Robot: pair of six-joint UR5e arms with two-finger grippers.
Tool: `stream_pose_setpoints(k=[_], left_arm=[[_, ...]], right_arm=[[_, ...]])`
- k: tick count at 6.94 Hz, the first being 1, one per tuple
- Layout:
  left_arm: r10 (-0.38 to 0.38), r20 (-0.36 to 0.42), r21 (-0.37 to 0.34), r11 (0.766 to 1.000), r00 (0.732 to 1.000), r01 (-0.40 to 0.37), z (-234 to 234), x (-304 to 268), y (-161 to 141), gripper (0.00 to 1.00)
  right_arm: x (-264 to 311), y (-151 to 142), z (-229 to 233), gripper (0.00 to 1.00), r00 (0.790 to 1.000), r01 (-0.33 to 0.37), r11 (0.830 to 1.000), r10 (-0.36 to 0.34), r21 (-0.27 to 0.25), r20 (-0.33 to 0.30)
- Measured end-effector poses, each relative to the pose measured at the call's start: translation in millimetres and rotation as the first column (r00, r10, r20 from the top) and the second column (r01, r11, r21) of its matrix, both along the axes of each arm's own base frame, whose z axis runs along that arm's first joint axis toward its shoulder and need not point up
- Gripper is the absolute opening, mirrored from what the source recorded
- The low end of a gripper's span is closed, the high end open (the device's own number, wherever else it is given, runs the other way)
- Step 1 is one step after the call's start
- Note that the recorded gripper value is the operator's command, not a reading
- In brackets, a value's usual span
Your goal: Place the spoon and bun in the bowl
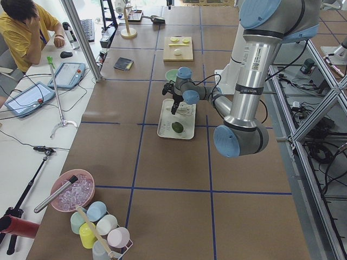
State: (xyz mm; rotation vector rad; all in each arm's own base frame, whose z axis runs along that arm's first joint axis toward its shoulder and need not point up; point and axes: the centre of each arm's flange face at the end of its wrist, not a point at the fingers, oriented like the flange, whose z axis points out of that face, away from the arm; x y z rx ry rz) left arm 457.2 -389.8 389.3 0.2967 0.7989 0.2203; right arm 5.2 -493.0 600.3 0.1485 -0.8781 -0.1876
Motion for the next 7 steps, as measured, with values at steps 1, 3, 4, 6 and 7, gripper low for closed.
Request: stream_pose_setpoints(k=[1,3,4,6,7], left_arm=[[0.001,0.000,0.001,1.000,1.000,-0.001,0,0,0,0.09],[0.012,0.002,0.013,1.000,1.000,-0.012,-1,0,1,0.00],[0.015,0.000,0.017,1.000,1.000,-0.015,-3,0,0,0.00],[0.009,-0.021,0.024,1.000,1.000,-0.008,-15,-5,0,0.00],[-0.013,-0.057,0.012,1.000,0.998,0.014,-32,-7,2,0.00]], right_arm=[[0,0,0,1.00,1.000,0.001,1.000,-0.001,0.000,0.000],[0,0,1,1.00,1.000,0.001,1.000,-0.001,-0.002,0.002],[0,0,1,1.00,1.000,0.001,1.000,-0.001,-0.001,0.002],[0,0,0,1.00,1.000,0.000,1.000,0.000,-0.001,0.003],[0,0,0,1.00,1.000,0.000,1.000,0.000,0.000,0.003]])
